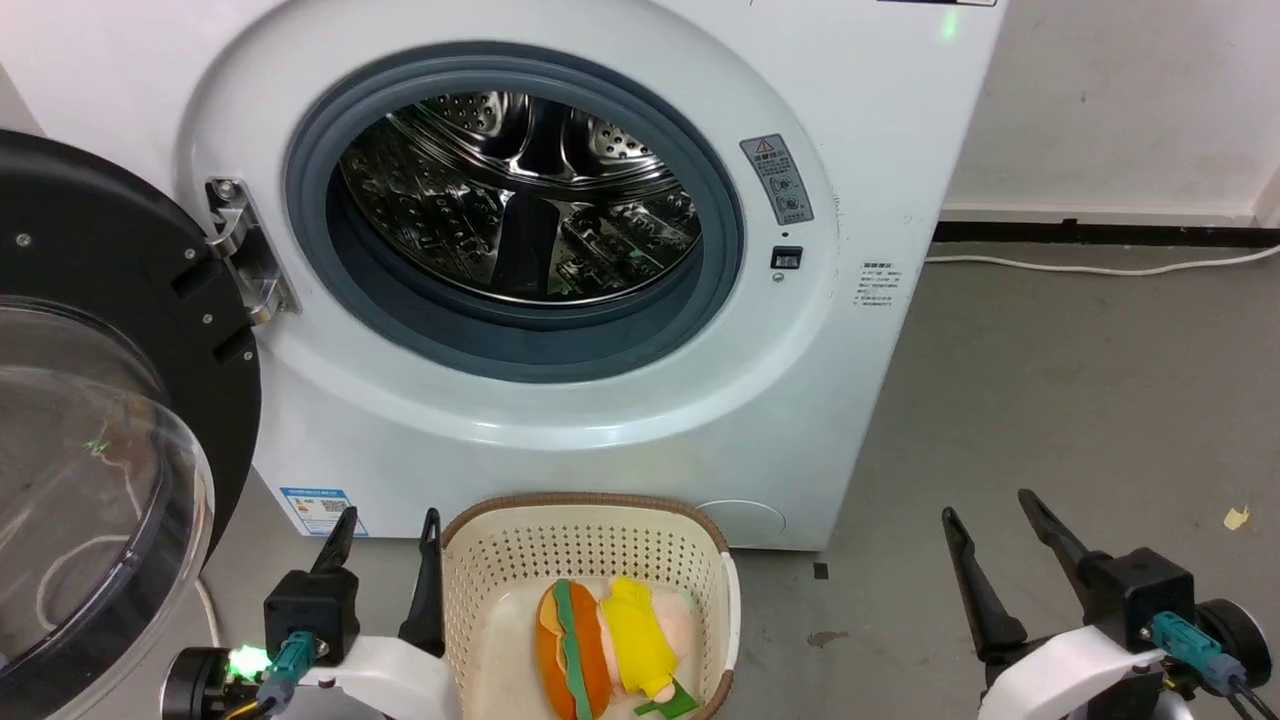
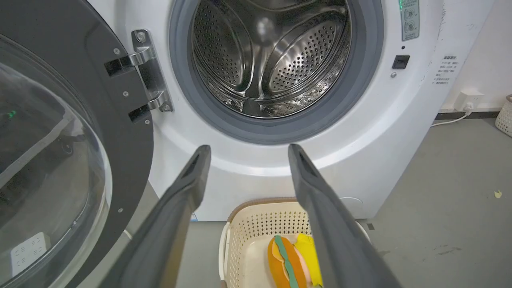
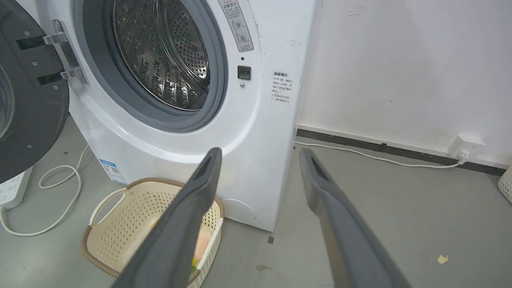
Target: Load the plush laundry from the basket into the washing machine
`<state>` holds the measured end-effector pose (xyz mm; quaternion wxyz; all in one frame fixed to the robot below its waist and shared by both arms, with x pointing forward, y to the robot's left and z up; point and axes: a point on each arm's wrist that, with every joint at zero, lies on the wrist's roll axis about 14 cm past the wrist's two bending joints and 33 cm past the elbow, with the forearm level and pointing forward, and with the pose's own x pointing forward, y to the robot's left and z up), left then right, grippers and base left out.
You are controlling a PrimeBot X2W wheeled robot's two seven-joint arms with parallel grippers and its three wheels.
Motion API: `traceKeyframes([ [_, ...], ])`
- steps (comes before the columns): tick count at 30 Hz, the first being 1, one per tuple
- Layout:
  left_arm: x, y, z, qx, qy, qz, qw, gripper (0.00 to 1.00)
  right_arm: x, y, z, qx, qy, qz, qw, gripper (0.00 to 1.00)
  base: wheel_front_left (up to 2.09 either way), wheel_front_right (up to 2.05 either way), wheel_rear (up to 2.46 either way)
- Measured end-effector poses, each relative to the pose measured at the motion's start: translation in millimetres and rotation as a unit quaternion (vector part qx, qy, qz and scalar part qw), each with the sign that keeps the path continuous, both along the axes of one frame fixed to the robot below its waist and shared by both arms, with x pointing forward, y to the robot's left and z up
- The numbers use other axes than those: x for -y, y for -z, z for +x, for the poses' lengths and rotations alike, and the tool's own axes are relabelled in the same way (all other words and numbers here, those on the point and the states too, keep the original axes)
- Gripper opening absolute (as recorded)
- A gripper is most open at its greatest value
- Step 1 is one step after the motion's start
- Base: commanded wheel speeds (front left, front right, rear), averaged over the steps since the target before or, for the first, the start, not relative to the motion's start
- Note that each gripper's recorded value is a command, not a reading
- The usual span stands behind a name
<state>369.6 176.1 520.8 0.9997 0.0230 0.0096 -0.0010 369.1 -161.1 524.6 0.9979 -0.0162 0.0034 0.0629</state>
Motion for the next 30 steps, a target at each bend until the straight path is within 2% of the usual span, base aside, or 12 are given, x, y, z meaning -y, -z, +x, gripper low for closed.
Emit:
traceKeyframes([
  [11, 12.2, 9.2, 5.3, -0.007, 0.018, -0.011, 1.000, 1.00, 8.8, 5.0, 2.1, -0.001, 0.013, 0.013, 1.000, 1.00, 0.00, 0.00, 0.00],
  [30, 54.7, 69.6, 44.9, -0.088, 0.077, -0.021, 0.993, 1.00, 30.7, 30.6, 11.7, -0.028, 0.048, 0.042, 0.998, 1.00, 0.00, 0.00, 0.00],
])
